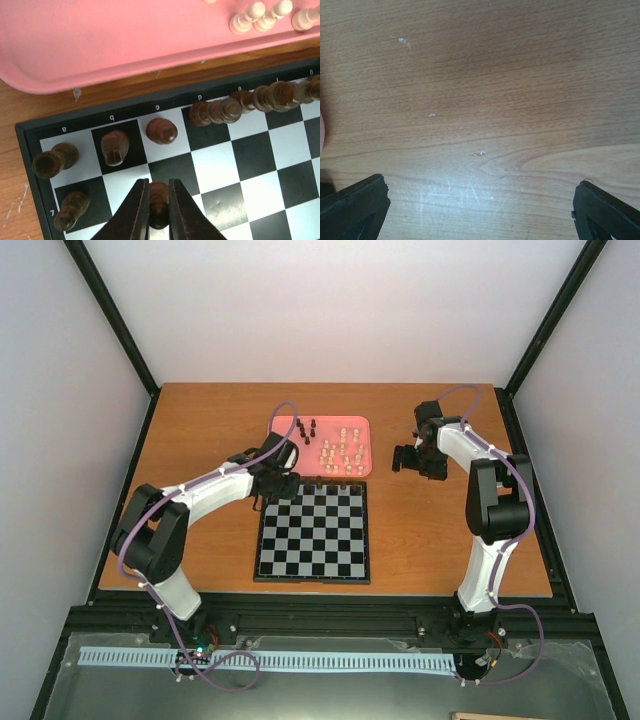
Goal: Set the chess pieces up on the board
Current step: Place the chess piece on the chessboard.
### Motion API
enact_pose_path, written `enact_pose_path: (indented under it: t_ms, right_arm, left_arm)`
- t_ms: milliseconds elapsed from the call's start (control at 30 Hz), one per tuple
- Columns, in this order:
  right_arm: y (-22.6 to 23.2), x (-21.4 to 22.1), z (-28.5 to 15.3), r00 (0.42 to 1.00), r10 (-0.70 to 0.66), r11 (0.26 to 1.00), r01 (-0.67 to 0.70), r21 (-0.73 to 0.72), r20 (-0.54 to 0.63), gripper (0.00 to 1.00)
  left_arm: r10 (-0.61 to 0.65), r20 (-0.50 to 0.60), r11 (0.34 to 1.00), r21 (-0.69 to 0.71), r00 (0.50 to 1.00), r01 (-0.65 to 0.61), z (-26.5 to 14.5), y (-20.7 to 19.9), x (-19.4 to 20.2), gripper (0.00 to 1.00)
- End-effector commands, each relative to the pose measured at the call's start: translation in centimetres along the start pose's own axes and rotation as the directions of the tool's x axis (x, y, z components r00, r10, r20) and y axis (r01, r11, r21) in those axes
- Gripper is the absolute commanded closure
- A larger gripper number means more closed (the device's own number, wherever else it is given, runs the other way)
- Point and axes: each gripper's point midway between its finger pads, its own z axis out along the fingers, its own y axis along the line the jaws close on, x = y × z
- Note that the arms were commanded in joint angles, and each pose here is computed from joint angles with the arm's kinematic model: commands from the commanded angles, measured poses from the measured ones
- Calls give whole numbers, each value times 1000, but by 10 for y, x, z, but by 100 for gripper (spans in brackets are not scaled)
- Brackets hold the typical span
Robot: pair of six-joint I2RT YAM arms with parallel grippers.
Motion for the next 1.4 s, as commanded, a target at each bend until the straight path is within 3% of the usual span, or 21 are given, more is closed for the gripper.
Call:
enact_pose_path:
  t_ms: [0,1367]
  right_arm:
    - [3,-4,-10,1000,-4,1000,4,-4,24,0]
    - [3,-1,-4,1000,-1,1000,1,-8,13,0]
  left_arm:
    - [-15,46,1000,-9,999,16,5,1,-12,99]
    - [26,-37,994,-109,999,-30,12,21,8,99]
